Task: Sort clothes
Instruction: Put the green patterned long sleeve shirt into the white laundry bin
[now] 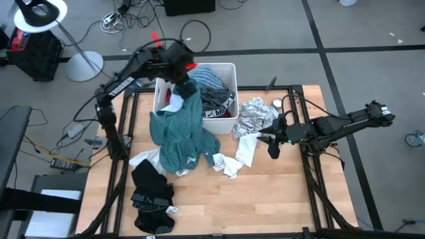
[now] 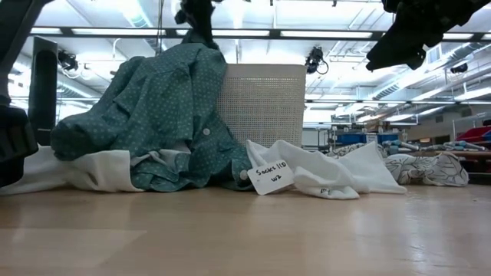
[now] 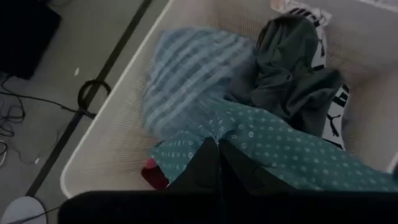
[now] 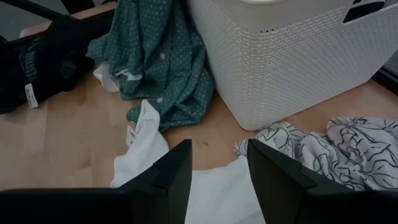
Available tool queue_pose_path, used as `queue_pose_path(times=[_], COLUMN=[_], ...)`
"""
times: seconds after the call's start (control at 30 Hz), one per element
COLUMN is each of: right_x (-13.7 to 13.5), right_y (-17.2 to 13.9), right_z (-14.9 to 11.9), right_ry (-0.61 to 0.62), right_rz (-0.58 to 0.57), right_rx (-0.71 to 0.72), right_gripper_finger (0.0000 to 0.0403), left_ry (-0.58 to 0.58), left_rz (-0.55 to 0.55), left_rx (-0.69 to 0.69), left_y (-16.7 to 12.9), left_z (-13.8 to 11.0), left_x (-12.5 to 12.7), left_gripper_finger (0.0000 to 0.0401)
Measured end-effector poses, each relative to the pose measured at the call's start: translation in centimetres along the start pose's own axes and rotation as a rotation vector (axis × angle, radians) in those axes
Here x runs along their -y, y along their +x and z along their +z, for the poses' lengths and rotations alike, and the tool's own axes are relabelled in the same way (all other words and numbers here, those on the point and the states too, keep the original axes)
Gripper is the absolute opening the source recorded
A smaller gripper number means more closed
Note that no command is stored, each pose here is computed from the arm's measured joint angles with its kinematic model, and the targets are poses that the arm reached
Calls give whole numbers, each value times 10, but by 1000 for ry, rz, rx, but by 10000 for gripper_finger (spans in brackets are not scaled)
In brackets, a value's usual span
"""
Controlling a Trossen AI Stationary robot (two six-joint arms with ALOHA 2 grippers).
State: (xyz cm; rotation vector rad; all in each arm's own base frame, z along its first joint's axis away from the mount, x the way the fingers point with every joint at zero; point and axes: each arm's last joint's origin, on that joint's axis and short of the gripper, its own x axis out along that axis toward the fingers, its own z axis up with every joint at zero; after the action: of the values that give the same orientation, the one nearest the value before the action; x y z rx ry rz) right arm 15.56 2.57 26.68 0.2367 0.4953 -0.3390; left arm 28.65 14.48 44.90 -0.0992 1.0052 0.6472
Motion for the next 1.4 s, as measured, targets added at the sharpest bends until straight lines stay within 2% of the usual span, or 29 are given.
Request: queue_pose_path(times=[0.17, 0.47, 0.63, 0.77, 0.93, 1.1, 1.2, 1.4], right_x=[0, 0, 0, 0, 0, 0, 0, 0], right_y=[0, 0, 0, 0, 0, 0, 0, 0], right_z=[0, 0, 0, 0, 0, 0, 0, 0], right_ry=[1, 0, 0, -1, -2, -2, -2, -2], right_rz=[0, 0, 0, -1, -1, -1, -1, -1], right_rx=[-1, -1, -2, -2, -2, -3, -3, -3], right_gripper_finger=[155, 155, 155, 155, 155, 155, 155, 155], left_ry=[10, 38, 62, 96, 97, 45, 25, -24], left_rz=[-6, 4, 54, 44, -20, -74, -63, -25], left_rx=[-38, -62, -95, -40, 55, 142, 151, 135], left_y=[16, 13, 4, -17, -55, -92, -102, -100], left_z=[4, 0, -7, -12, -25, -45, -61, -103], left_x=[4, 1, 2, 13, 31, 41, 50, 71], left_gripper_finger=[31, 110, 117, 117, 117, 117, 117, 117])
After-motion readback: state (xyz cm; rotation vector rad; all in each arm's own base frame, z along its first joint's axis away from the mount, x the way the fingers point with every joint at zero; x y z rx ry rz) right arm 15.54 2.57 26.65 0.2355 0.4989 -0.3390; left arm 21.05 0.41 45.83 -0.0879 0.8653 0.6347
